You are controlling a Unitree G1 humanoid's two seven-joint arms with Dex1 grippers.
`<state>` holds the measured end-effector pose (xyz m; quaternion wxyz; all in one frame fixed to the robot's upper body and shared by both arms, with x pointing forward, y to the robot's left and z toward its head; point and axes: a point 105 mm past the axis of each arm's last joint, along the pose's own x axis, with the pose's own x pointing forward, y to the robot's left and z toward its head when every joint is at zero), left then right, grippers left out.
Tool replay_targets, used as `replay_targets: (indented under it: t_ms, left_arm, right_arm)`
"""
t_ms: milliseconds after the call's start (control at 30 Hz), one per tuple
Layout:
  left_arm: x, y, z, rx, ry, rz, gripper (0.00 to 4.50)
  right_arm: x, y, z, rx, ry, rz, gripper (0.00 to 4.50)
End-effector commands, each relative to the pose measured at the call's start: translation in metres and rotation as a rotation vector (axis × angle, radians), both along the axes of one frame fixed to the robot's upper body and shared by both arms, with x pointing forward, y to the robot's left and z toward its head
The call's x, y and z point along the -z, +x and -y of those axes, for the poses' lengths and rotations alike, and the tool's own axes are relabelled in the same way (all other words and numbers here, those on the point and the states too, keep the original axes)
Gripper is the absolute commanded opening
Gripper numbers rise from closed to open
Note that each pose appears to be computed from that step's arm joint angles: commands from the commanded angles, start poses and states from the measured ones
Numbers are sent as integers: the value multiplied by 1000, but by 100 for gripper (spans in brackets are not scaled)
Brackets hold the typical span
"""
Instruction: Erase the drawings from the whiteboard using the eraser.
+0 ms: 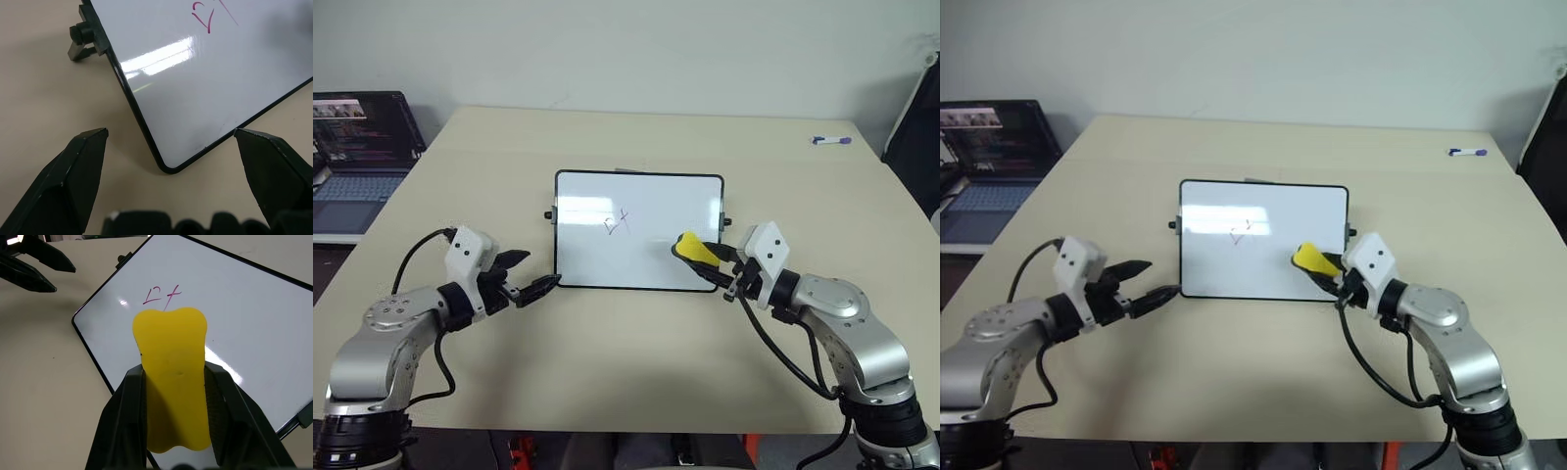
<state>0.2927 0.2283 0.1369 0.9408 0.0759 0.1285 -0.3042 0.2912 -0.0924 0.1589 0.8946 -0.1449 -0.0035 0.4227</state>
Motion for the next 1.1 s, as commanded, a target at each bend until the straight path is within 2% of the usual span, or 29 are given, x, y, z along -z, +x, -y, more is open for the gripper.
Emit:
replay_targets:
  t_ms: [33, 633, 900, 1100]
  left_arm:
    - [-14, -1, 6, 2, 2, 51, 450]
    - [-18, 1, 9, -5, 33, 64, 450]
    - [-13, 10, -2, 20, 116, 20, 450]
    - [-12, 13, 8, 94, 148, 15, 450]
  right_arm:
    - [1, -1, -8, 3, 33, 30, 121]
    - [-1, 5, -20, -15, 3, 85, 121]
    - [-24, 41, -61, -14, -133, 303, 121]
    - [-23, 72, -99, -18, -260, 392, 120]
